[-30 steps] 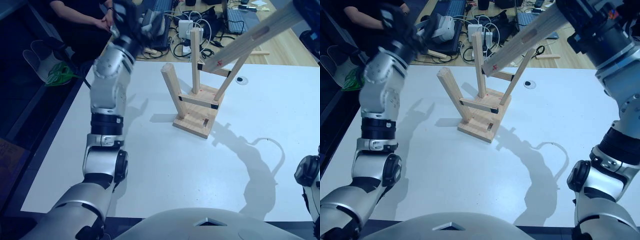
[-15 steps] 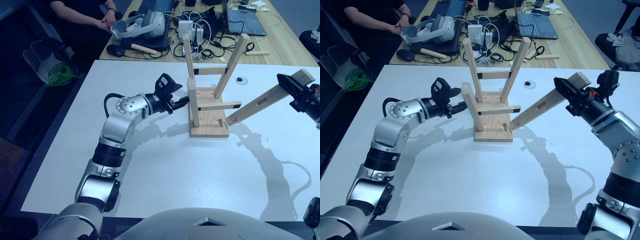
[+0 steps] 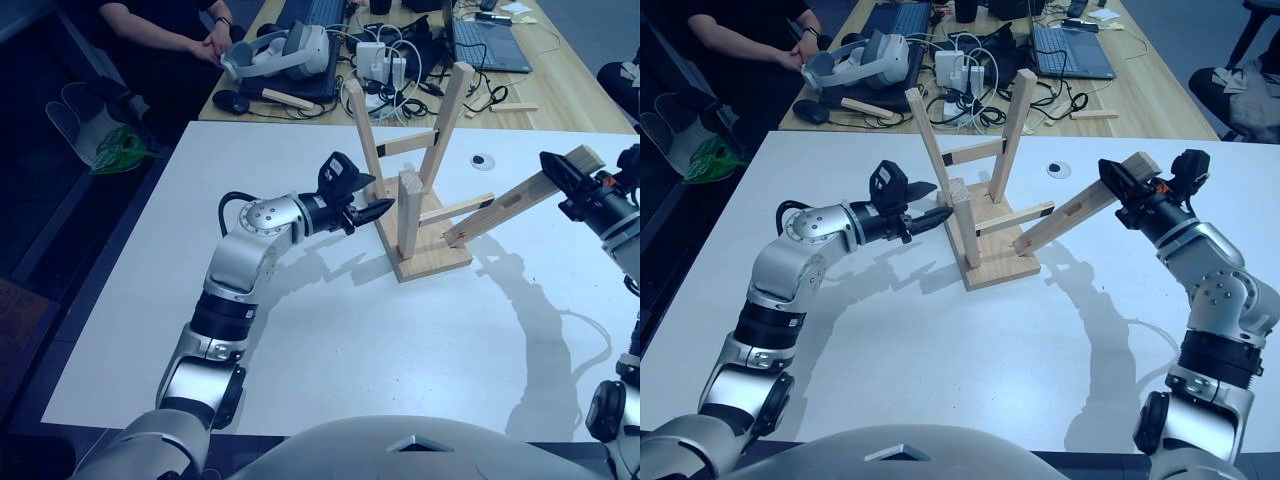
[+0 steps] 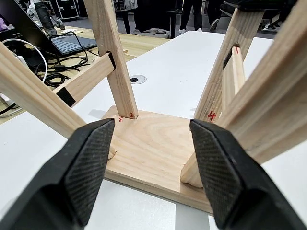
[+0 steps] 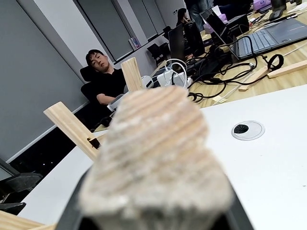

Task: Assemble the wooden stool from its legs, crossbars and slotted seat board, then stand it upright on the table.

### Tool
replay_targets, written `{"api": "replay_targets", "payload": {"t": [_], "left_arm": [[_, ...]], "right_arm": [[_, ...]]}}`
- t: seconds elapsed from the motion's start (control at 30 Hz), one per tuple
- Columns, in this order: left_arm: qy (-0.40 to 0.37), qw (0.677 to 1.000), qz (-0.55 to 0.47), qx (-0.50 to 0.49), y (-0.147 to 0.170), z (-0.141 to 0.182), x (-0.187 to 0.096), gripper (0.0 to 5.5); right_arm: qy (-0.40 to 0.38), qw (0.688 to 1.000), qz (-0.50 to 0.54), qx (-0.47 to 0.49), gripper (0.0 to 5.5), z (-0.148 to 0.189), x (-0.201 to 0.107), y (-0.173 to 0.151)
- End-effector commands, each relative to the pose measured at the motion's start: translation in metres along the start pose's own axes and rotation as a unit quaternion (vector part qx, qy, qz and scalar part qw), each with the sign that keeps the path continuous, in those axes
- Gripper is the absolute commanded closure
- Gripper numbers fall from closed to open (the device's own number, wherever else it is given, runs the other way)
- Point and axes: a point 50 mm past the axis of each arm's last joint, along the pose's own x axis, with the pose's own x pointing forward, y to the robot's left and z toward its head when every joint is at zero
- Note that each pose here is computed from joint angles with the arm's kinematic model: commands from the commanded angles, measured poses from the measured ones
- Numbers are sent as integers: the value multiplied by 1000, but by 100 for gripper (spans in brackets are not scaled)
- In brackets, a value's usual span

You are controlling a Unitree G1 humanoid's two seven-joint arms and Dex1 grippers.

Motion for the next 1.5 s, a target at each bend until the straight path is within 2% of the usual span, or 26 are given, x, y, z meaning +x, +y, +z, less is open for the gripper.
{"api": "replay_targets", "payload": {"t": [0.03, 0.3, 0.8, 0.93, 0.97, 1.13, 1.27, 1.33, 1.4, 1.5], "left_arm": [[-1, 1000, 10, 2, 3, 4, 0, 258], [-15, 1000, 22, 4, 5, 9, 4, 258], [-26, 1000, 16, 9, 4, 12, 5, 258], [-28, 999, 23, 10, 5, 12, 6, 258], [-29, 999, 24, 10, 5, 12, 6, 258], [-35, 999, 29, 11, 6, 14, 7, 258], [-38, 999, 36, 10, 8, 15, 8, 258], [-39, 998, 39, 9, 8, 14, 8, 258], [-40, 998, 40, 8, 9, 14, 8, 258], [-45, 998, 42, 5, 9, 14, 7, 258]], "right_arm": [[80, 995, -21, -46, 451, -16, -4, -9], [126, 984, 25, -120, 451, -10, 20, 4], [144, 978, 56, -139, 451, -21, 37, 5], [210, 956, 53, -198, 450, -41, 32, 5], [224, 951, 47, -207, 410, -46, 30, 3], [349, 904, 12, -246, 322, -86, 9, -9], [379, 884, -12, -271, 262, -99, 4, -14], [365, 890, -20, -273, 246, -98, 8, -14], [311, 916, -13, -252, 246, -88, 17, -6], [150, 963, -6, -225, 246, -48, 35, 16]]}}
